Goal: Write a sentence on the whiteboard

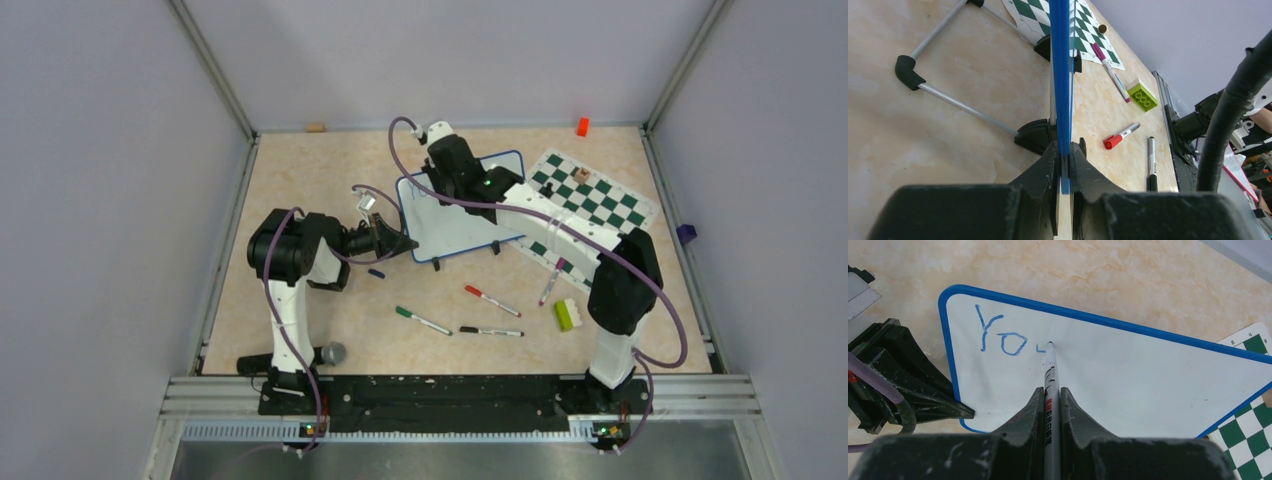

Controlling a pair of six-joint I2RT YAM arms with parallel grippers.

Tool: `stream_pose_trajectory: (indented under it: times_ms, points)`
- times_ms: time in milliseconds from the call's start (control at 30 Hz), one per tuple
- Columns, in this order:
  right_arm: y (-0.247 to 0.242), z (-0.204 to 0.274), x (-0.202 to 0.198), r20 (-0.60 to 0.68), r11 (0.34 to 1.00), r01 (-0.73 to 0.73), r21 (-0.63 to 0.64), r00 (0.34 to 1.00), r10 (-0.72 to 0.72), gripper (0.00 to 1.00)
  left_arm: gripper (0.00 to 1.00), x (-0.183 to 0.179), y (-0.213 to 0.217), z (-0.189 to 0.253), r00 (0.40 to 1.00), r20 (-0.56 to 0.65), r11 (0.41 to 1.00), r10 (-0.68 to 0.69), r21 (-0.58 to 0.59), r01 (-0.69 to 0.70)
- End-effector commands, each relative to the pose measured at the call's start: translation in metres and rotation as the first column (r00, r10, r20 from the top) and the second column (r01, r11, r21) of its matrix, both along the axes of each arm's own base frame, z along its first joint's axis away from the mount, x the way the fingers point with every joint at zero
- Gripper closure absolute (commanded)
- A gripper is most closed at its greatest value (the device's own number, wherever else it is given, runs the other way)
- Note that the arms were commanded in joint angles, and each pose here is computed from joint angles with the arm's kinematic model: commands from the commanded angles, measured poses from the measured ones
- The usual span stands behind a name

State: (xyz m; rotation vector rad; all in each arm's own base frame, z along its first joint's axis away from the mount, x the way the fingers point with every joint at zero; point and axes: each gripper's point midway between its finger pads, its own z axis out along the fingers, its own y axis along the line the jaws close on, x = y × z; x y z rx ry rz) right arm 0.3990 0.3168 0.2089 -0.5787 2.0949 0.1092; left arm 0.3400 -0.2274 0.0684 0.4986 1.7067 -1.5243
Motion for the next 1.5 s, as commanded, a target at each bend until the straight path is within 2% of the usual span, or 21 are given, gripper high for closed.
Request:
stream_pose_trajectory:
  times_ms: [0,567,1200,1467]
  points:
    - [0.000,0.023,0.018,0.065,0.999,0.032,0.035,0.997,-0.034,1.00,0.94,-0.015,-0.006,0.017,0.989,0.121,0.996,-0.086,0.002,0.087]
    - [0.001,0.025,0.019,0.067,0.999,0.031,0.040,0.997,-0.034,1.00,0.94,-0.015,-0.006,0.017,0.989,0.123,0.996,-0.086,0.003,0.086]
    - [-0.014,0.001,-0.004,-0.004,0.999,0.027,0.022,1.000,-0.027,1.00,0.94,-0.015,-0.006,0.018,0.988,0.127,0.996,-0.083,0.002,0.084]
    - [-0.016,0.017,-0.006,0.020,0.999,0.028,0.042,0.999,-0.029,1.00,0.94,-0.016,-0.006,0.017,0.989,0.124,0.996,-0.084,0.003,0.084]
